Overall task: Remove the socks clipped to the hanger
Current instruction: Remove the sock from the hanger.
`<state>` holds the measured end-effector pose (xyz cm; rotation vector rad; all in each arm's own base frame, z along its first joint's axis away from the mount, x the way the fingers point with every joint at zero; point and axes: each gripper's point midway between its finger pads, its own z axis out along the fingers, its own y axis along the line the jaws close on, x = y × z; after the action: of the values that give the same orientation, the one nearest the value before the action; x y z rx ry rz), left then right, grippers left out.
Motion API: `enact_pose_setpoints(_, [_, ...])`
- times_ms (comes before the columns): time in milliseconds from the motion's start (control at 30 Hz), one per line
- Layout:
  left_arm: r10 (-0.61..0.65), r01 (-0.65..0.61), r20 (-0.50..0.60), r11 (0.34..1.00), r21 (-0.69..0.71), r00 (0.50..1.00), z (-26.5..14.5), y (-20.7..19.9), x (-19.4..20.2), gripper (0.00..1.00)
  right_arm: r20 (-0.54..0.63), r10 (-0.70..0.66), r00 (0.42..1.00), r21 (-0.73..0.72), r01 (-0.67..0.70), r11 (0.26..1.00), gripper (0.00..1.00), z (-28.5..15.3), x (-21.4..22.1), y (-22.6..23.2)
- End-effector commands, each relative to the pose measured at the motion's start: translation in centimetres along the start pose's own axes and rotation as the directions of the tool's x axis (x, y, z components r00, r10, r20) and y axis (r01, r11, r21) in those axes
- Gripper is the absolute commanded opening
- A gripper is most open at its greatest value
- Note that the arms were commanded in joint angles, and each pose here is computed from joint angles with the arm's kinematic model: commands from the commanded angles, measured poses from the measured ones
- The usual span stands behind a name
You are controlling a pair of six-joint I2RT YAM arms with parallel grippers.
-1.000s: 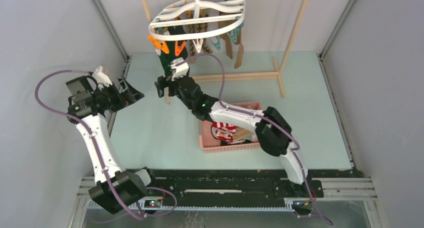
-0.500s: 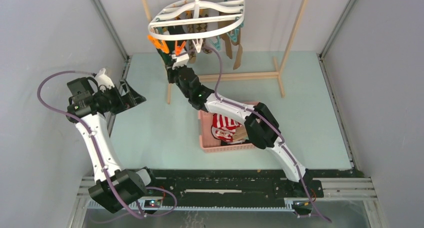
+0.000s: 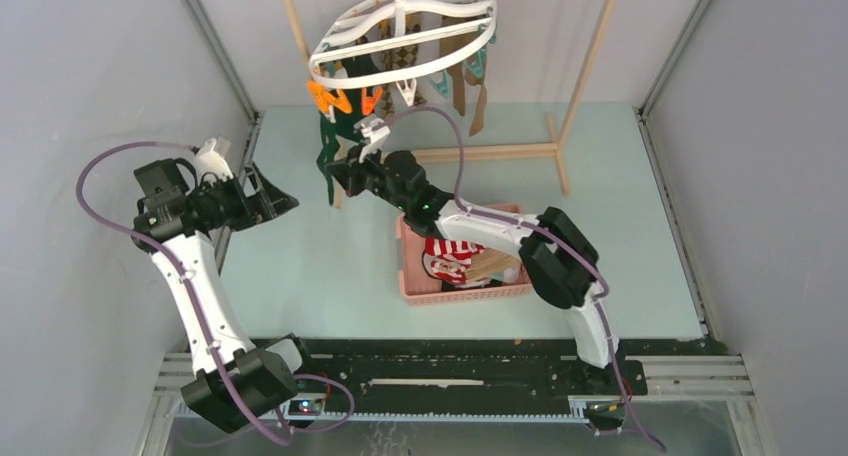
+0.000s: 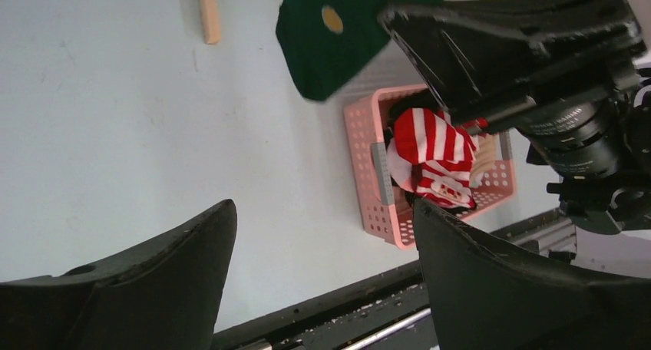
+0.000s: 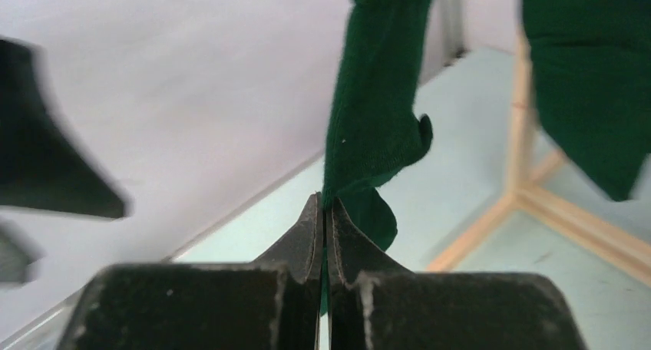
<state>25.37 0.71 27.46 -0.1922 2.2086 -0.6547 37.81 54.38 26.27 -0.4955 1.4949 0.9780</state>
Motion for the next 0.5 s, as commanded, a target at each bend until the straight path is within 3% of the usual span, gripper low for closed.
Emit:
enact_pose_setpoints(0, [0.135, -0.142, 0.062, 0.981, 0.132, 0.989, -2.1, -4.1, -0.6, 0.89, 0.104, 0.171, 0.98, -0.333, -0.127, 0.934, 0.0, -5.0, -8.2, 7.4])
enact_pose_setpoints(167, [0.19, -0.204, 0.081, 0.944, 0.26, 0.979, -3.1, -7.4, 0.1, 0.9, 0.026, 0.3, 0.954, -0.475, -0.252, 0.843, 0.0, -10.2, -9.1, 9.7])
enact_pose_setpoints(467, [0.215, -0.228, 0.082, 0.851, 0.473, 0.973, -4.2, -13.1, 0.7, 0.96, -0.136, 0.344, 0.929, -0.597, -0.354, 0.72, 0.0, -15.6, -9.6, 12.8])
